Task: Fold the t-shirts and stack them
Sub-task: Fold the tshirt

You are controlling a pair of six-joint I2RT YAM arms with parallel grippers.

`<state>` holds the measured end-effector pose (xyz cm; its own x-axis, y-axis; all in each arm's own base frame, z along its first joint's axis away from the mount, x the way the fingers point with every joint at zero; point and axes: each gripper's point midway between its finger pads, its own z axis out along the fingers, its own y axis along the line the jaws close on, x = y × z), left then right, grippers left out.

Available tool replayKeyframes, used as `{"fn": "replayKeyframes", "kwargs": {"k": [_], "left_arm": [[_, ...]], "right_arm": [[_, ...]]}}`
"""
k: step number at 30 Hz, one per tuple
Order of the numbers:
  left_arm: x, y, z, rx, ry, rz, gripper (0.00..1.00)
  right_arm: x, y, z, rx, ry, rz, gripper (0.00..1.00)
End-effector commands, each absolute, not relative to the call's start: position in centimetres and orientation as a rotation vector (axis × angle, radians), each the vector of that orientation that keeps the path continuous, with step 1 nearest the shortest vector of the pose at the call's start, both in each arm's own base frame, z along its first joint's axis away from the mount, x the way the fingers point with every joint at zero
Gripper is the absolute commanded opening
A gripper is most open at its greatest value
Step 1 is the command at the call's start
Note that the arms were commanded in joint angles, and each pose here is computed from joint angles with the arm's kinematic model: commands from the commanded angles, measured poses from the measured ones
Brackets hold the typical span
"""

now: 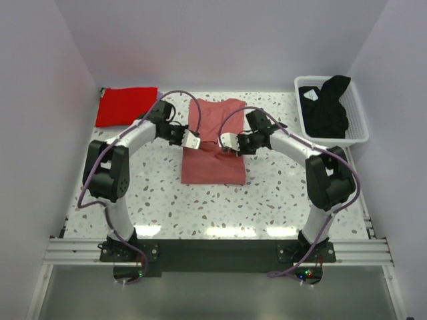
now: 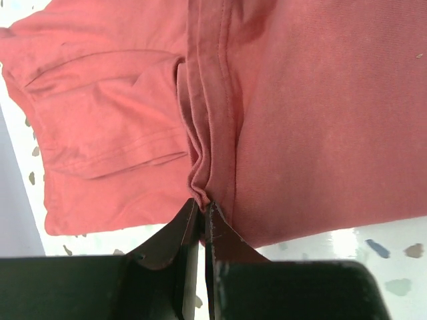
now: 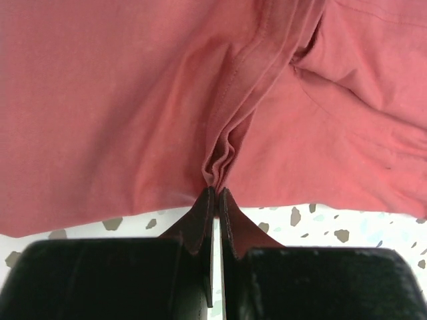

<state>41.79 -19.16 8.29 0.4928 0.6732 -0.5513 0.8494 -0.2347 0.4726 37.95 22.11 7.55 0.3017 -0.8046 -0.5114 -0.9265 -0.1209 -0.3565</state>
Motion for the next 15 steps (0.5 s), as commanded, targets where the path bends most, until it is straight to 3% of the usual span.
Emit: {"fn": "replayKeyframes", "kwargs": {"k": [1, 15], "left_arm": [[44.2, -19.4, 9.8, 1.962, 1.179, -0.251, 0.00], [45.8, -18.9, 7.7, 1.955, 1.207, -0.220, 0.00]], "right_arm": [[39.7, 23.0, 9.3, -1.936, 1.439, 0.267, 0.00], [42.2, 22.6, 7.9, -1.911, 1.457, 0.237, 0.00]]}}
